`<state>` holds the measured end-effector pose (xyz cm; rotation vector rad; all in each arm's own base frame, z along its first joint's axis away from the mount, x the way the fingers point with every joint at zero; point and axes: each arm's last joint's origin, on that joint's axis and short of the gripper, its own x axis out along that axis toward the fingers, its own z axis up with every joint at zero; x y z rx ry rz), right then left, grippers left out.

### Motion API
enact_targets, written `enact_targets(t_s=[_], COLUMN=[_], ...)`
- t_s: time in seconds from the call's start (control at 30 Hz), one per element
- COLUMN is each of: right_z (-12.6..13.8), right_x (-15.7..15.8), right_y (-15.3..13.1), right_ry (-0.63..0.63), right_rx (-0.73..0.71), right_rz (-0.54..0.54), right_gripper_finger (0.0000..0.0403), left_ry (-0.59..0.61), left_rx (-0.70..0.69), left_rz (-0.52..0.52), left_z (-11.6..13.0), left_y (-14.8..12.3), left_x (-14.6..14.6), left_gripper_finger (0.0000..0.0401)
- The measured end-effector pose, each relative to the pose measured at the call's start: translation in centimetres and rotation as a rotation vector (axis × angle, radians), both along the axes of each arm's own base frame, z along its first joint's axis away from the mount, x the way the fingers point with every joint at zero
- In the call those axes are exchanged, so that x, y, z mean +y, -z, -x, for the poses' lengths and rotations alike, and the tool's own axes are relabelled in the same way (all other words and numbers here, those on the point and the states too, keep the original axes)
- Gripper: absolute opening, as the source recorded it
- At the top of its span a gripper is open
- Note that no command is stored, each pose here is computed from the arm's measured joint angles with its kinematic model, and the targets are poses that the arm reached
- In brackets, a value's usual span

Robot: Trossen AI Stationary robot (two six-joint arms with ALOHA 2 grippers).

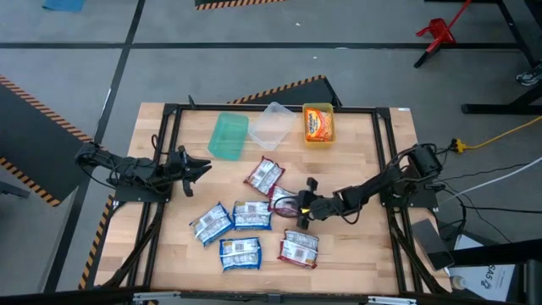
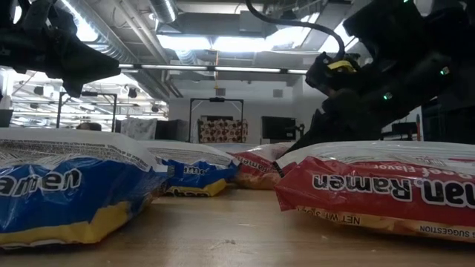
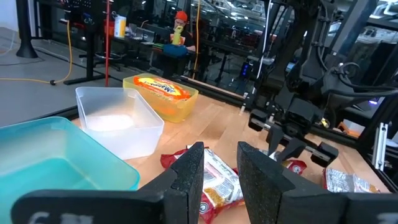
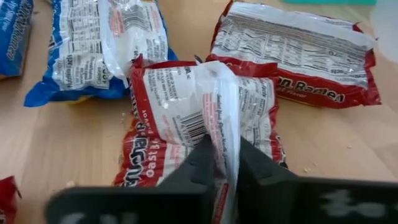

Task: Sort Maruchan noodles
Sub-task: Put the middle red noodle pack into the transparent bin

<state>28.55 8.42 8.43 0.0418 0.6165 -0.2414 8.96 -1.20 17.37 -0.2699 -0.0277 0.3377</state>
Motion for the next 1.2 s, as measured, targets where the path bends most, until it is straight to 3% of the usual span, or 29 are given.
enact_targets(t_s=[0.33,0.6,1.03,1.2], right_z=[-0.1,-0.5,-3.6,-4.2], right_x=[0.0,-1.8,-10.1,-14.5], right_y=[-1.8,-6.2,-12.4,-14.6], right_ry=[0.033,0.126,0.192,0.301], right_rx=[-0.047,-0.190,-0.321,-0.363], right_rz=[-0.023,-0.011,0.123,0.159], right_gripper_finger=[0.0001,0.0001,0.0000,0.0000], left_ry=[0.000,0.000,0.000,0.000], left_rx=[-0.001,0.001,0.002,0.002], left_rz=[0.001,-0.002,-0.005,-0.005], left_z=[0.0,0.0,0.0,0.0], left_y=[0.0,0.0,0.0,0.0], left_x=[0.0,0.0,0.0,0.0], left_gripper_finger=[0.0090,0.0090,0.0090,0.0090])
